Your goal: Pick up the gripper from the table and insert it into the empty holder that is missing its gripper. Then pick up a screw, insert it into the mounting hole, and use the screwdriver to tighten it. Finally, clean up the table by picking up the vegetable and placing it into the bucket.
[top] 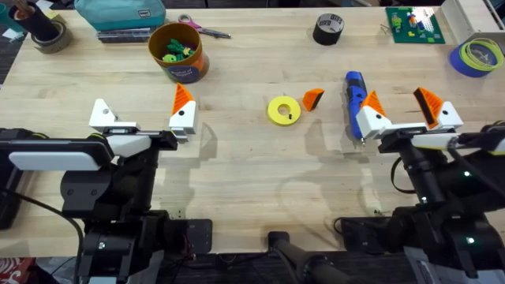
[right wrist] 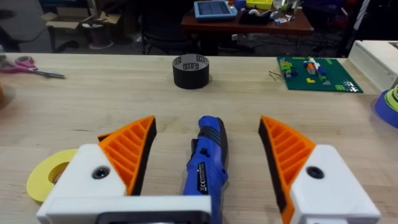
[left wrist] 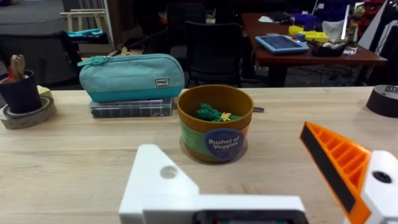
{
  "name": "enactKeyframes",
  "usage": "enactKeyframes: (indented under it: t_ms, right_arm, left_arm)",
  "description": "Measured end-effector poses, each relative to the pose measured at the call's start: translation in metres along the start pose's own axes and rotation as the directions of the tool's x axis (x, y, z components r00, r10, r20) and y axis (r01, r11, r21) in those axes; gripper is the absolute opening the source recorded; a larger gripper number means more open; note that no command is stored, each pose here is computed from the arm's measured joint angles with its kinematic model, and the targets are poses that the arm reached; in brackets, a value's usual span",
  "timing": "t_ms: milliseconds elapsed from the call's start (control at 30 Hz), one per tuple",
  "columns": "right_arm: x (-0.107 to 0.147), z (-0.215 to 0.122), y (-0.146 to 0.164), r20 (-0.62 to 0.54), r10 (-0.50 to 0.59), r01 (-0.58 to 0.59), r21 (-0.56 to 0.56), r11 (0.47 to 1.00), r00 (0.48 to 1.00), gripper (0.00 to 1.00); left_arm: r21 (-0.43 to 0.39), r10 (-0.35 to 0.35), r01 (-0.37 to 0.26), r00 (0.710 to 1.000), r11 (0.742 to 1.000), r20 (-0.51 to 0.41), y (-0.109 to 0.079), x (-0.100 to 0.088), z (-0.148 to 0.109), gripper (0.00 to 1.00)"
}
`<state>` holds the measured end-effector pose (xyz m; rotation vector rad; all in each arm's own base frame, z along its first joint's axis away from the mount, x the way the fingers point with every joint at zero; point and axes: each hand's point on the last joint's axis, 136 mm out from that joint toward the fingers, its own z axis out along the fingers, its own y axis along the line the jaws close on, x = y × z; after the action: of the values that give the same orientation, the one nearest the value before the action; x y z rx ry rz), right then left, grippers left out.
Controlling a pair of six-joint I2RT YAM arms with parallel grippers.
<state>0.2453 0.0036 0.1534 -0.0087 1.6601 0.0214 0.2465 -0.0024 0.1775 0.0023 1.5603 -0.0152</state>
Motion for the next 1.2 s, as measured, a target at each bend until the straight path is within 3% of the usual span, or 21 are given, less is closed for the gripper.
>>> enactKeyframes:
  t_ms: [233, 333, 467, 633, 800, 900, 1000, 1200]
  right_arm:
    - [0.000, 0.000, 0.000, -0.001, 0.000, 0.000, 0.000, 1.000, 1.000, 0.995]
    - [-0.006, 0.000, 0.000, 0.025, 0.000, 0.000, 0.000, 1.000, 1.000, 0.995]
    - [-0.044, -0.004, 0.000, 0.178, -0.003, 0.003, -0.001, 1.000, 0.984, 0.996]
    - [-0.081, -0.015, 0.001, 0.258, -0.004, 0.005, -0.002, 1.000, 0.966, 0.996]
    - [-0.137, -0.039, 0.003, 0.293, -0.005, 0.008, -0.009, 1.000, 0.956, 0.995]
    - [-0.162, -0.048, 0.004, 0.251, -0.004, 0.008, -0.013, 1.000, 0.968, 0.995]
    - [-0.172, -0.049, 0.004, 0.151, -0.003, 0.005, -0.013, 1.000, 0.989, 0.996]
    - [-0.166, -0.030, 0.004, -0.153, 0.002, -0.004, -0.014, 1.000, 0.988, 0.995]
  left_arm:
    - [0.000, 0.000, 0.000, 1.000, 1.000, -0.006, 0.000, 0.001, 0.000, 0.985]
    - [0.000, 0.000, 0.000, 1.000, 1.000, 0.031, 0.000, -0.008, 0.000, 0.985]
    - [0.002, 0.000, 0.000, 0.991, 1.000, 0.136, -0.001, -0.034, -0.002, 0.985]
    - [0.000, -0.002, 0.002, 0.994, 1.000, 0.112, 0.000, -0.048, -0.007, 0.985]
    - [-0.024, -0.003, 0.005, 0.996, 1.000, 0.091, 0.003, -0.094, -0.021, 0.984]
    - [-0.031, -0.004, 0.004, 1.000, 1.000, 0.010, 0.004, -0.113, -0.024, 0.985]
    - [-0.033, -0.004, 0.000, 0.992, 0.999, -0.125, 0.004, -0.115, -0.020, 0.985]
    - [-0.036, -0.006, -0.009, 0.919, 0.999, -0.395, 0.005, -0.101, 0.002, 0.985]
